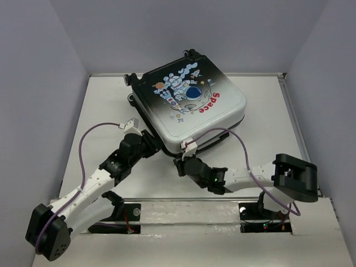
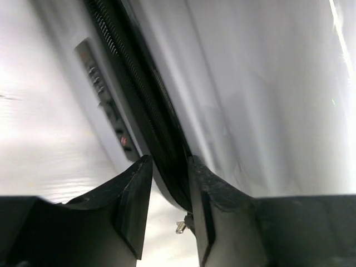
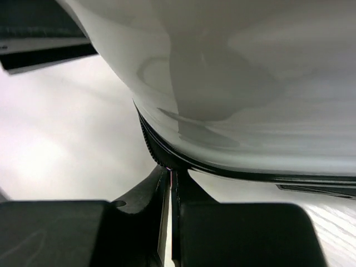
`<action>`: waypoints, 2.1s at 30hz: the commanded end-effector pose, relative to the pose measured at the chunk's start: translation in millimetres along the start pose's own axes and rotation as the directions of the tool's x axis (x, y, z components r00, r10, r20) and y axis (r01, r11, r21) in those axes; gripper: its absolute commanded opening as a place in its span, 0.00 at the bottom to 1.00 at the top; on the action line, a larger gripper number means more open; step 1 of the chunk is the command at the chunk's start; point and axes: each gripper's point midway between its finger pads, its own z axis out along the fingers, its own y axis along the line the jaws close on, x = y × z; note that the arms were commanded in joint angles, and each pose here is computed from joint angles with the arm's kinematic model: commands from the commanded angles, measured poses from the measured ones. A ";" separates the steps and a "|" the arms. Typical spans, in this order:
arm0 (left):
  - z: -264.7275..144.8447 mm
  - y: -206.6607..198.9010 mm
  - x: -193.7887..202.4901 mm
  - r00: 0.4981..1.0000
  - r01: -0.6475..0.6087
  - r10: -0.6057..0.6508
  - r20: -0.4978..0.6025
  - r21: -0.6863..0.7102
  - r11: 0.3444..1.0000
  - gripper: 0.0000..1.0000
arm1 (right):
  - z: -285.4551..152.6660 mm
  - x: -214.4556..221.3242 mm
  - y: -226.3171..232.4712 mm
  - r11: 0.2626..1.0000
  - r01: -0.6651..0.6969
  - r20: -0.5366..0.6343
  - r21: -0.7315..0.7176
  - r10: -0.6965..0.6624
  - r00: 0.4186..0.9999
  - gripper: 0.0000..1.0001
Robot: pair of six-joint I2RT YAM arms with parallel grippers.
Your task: Pack the luggage
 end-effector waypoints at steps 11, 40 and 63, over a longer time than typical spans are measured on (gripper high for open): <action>-51.3 -112.7 -200.4 0.955 -0.243 0.212 0.206 0.140 0.960 0.94 | 1.9 -21.3 67.7 0.945 -0.294 0.209 -0.141 0.318 0.925 0.07; 191.2 -49.5 -317.3 0.999 0.036 -0.039 0.020 0.130 0.991 0.89 | -13.1 23.0 93.2 0.961 -0.183 0.048 -0.207 0.197 0.979 0.07; 58.3 59.8 -293.8 0.877 0.228 -0.208 0.434 0.007 0.974 0.06 | -22.3 -36.7 68.2 0.969 -0.131 0.099 -0.212 0.155 0.983 0.07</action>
